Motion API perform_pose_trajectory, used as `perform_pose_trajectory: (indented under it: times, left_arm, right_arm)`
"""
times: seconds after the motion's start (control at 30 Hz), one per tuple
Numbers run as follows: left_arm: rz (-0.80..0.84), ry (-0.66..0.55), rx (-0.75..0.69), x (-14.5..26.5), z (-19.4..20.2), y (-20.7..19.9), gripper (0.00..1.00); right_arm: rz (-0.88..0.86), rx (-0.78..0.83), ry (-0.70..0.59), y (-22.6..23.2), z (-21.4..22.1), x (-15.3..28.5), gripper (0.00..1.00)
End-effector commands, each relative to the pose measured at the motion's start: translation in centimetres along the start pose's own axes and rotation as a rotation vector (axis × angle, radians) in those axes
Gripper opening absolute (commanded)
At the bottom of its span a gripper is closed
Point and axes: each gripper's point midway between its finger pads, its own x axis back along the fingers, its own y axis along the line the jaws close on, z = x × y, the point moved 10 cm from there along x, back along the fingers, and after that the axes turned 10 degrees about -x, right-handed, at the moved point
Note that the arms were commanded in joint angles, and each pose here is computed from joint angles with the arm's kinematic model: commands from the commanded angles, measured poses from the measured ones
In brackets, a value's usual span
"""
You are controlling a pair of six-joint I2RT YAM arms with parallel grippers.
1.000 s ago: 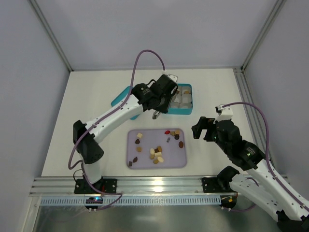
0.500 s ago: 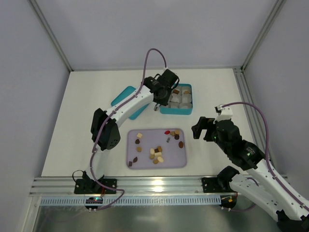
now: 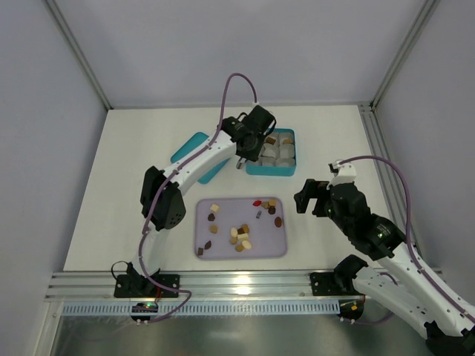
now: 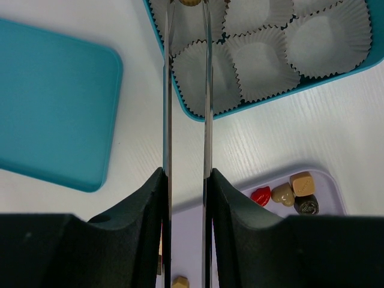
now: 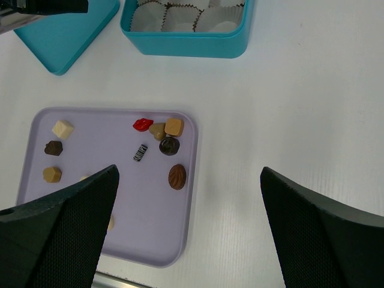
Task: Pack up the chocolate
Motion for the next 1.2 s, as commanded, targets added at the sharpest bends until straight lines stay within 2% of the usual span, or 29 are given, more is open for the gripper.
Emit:
perform_pose_trajectory:
  times: [0.0, 0.37, 0.53, 0.9, 1.17]
  left_arm:
    - [-0.024, -0.021, 0.008, 0.3, -0.6, 0.5, 0.33]
    - [-0.019, -0.027, 0.005, 0.8, -0.6, 0.5, 0.41]
    - [0.001, -0.048, 0.007, 1.4, -0.9, 0.5, 0.41]
    - [0.065, -0.162, -0.012, 7.8, -0.9, -0.9, 0.41]
    - [0.133, -0.120, -0.074, 11.1, 3.5, -4.7, 0.41]
  right_arm:
    - [-0.028, -0.007, -0.055, 0.7, -1.5, 0.5, 1.00]
    - [-0.026, -0.010, -0.050, 0.6, -1.3, 0.5, 1.00]
    - [-0.028, -0.012, -0.049, 0.6, -1.3, 0.5, 1.00]
    - [-0.025, -0.014, -0.059, 0.6, -1.5, 0.6, 1.00]
    - [-0.015, -0.017, -0.061, 0.3, -1.3, 0.8, 1.00]
